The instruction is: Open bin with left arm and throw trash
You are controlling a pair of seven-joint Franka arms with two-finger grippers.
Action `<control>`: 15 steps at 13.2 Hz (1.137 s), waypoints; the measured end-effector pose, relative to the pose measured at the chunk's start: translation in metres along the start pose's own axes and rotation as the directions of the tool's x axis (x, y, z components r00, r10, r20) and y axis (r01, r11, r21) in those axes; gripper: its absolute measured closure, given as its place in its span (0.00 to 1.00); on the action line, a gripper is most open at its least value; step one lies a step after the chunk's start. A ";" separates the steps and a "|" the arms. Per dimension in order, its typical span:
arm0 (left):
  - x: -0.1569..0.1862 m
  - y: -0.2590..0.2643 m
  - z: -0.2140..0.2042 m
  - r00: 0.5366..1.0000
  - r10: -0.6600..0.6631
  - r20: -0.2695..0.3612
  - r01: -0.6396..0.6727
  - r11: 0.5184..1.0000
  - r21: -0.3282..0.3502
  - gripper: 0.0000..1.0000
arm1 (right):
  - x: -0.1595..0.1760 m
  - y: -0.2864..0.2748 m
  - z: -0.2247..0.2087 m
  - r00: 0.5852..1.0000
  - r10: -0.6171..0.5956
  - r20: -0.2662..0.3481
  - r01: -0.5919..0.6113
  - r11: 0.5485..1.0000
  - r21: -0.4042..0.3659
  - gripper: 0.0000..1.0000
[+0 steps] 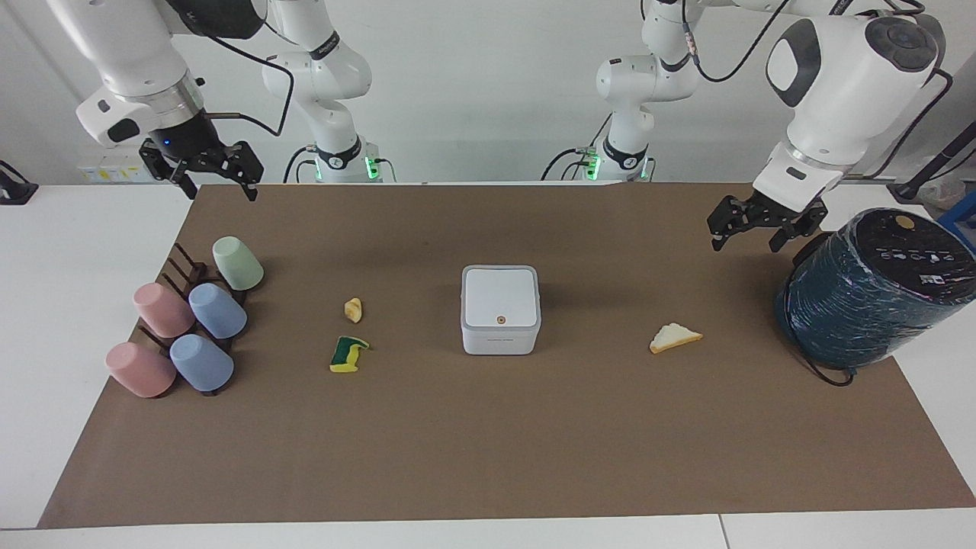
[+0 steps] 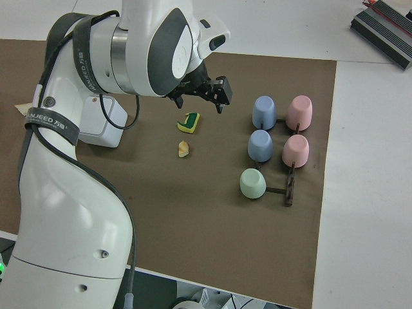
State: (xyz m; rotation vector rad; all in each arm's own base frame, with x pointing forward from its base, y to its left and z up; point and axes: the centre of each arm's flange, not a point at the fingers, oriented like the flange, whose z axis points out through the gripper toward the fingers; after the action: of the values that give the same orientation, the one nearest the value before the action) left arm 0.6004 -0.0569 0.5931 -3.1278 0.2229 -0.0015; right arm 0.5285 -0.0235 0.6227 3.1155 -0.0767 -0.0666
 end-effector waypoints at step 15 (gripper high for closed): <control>-0.024 0.197 0.044 0.980 -0.192 -0.057 0.187 0.978 -0.093 0.99 | -0.002 -0.001 0.009 1.000 -0.002 0.019 0.002 1.000 0.000 0.00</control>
State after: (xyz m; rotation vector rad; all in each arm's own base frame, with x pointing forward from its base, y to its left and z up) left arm 0.5485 -0.2487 0.5480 -3.2253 -0.0784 -0.0976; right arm 0.5261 -0.0226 0.6140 3.1153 -0.0738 -0.0968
